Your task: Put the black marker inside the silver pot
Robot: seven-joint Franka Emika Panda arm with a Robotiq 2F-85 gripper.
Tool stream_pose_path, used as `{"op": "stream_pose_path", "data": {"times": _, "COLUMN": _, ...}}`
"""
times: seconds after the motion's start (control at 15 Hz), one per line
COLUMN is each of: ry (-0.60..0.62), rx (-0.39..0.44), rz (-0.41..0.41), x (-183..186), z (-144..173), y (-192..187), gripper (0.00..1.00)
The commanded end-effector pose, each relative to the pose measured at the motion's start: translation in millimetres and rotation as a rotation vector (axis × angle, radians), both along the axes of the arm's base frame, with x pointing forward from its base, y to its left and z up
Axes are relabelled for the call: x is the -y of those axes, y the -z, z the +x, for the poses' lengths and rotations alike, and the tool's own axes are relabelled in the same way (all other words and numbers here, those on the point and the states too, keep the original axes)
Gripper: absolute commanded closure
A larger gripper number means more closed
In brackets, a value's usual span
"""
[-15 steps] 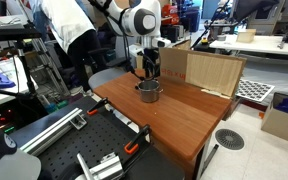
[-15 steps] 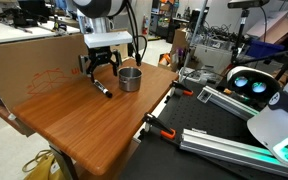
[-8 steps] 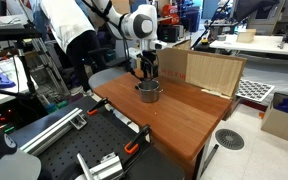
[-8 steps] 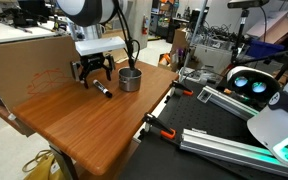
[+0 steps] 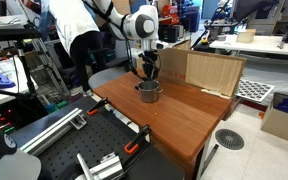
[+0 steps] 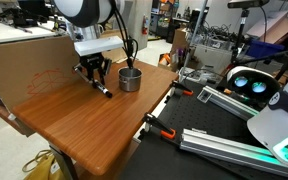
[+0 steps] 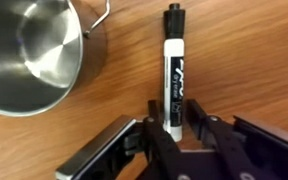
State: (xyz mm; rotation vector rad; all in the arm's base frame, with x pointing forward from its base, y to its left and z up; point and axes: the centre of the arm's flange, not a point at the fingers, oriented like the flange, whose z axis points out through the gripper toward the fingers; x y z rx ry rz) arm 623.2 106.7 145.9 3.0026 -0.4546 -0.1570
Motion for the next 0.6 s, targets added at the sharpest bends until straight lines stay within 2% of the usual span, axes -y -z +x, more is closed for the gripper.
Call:
{"op": "stream_pose_path", "data": {"times": 0.0, "ry": -0.009, "rx": -0.024, "rz": -0.035, "x": 2, "z": 9, "y": 5, "gripper": 0.95}}
{"op": "stream_pose_path", "data": {"times": 0.07, "ry": -0.010, "rx": -0.025, "rz": -0.036, "x": 3, "z": 9, "y": 5, "gripper": 1.00}}
{"op": "stream_pose_path", "data": {"times": 0.2, "ry": -0.010, "rx": -0.026, "rz": -0.033, "x": 4, "z": 9, "y": 3, "gripper": 0.95}}
{"op": "stream_pose_path", "data": {"times": 0.4, "ry": -0.007, "rx": -0.023, "rz": -0.020, "x": 4, "z": 8, "y": -2, "gripper": 0.95}}
{"op": "stream_pose_path", "data": {"times": 0.53, "ry": -0.008, "rx": 0.008, "rz": -0.008, "x": 2, "z": 5, "y": -12, "gripper": 0.95}}
